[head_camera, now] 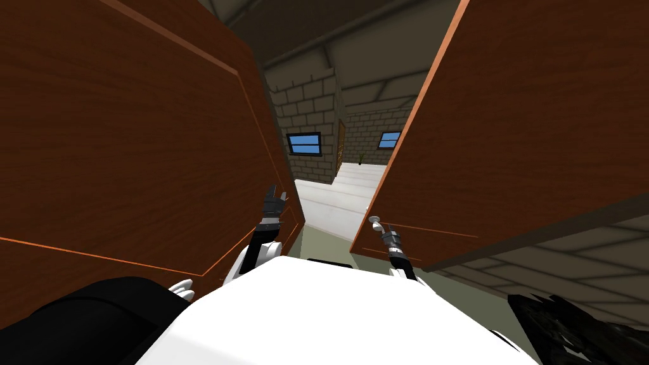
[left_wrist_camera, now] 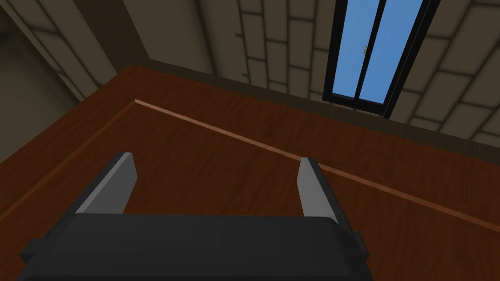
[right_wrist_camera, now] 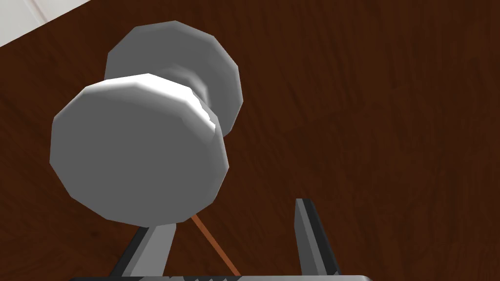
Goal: Pull the door open
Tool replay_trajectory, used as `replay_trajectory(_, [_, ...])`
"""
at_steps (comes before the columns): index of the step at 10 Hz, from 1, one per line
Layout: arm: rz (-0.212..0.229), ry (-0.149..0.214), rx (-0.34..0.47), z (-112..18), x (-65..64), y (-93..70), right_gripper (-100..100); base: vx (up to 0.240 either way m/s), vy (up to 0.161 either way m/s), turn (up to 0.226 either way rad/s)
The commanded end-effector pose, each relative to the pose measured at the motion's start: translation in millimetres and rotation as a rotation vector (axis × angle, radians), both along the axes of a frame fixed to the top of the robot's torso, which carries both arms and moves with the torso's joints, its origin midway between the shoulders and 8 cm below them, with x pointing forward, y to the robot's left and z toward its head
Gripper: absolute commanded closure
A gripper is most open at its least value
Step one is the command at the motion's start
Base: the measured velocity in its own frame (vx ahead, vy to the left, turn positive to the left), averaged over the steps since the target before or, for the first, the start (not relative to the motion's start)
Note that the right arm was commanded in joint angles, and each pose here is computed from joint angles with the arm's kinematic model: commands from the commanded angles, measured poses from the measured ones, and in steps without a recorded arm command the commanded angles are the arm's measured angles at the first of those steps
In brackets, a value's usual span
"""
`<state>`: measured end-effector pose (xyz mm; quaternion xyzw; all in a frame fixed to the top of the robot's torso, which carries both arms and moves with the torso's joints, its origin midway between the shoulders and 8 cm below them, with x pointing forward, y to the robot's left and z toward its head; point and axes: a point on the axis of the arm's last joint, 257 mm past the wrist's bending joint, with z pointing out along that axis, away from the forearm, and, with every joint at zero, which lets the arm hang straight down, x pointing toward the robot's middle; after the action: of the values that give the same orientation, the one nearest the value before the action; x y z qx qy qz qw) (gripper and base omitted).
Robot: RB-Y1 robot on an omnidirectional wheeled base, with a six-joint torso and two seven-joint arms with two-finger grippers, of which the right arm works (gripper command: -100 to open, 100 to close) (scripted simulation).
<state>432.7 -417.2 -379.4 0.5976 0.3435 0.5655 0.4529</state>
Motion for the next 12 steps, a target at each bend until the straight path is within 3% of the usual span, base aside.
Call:
replay_trajectory(1, [0.020,0.002,0.075,-8.4,3.8,20.2,-100,-0.092,-0.024,0.036])
replay_trajectory(2, [0.018,-0.003,0.116,-8.5,5.4,21.8,-100,-0.101,0.003,0.099])
replay_trajectory(4, [0.017,0.000,0.123,-10.4,4.1,21.0,-100,-0.043,0.028,0.032])
replay_trajectory(12, [0.007,-0.048,0.415,-9.2,17.2,34.9,-100,-0.060,-0.014,0.035])
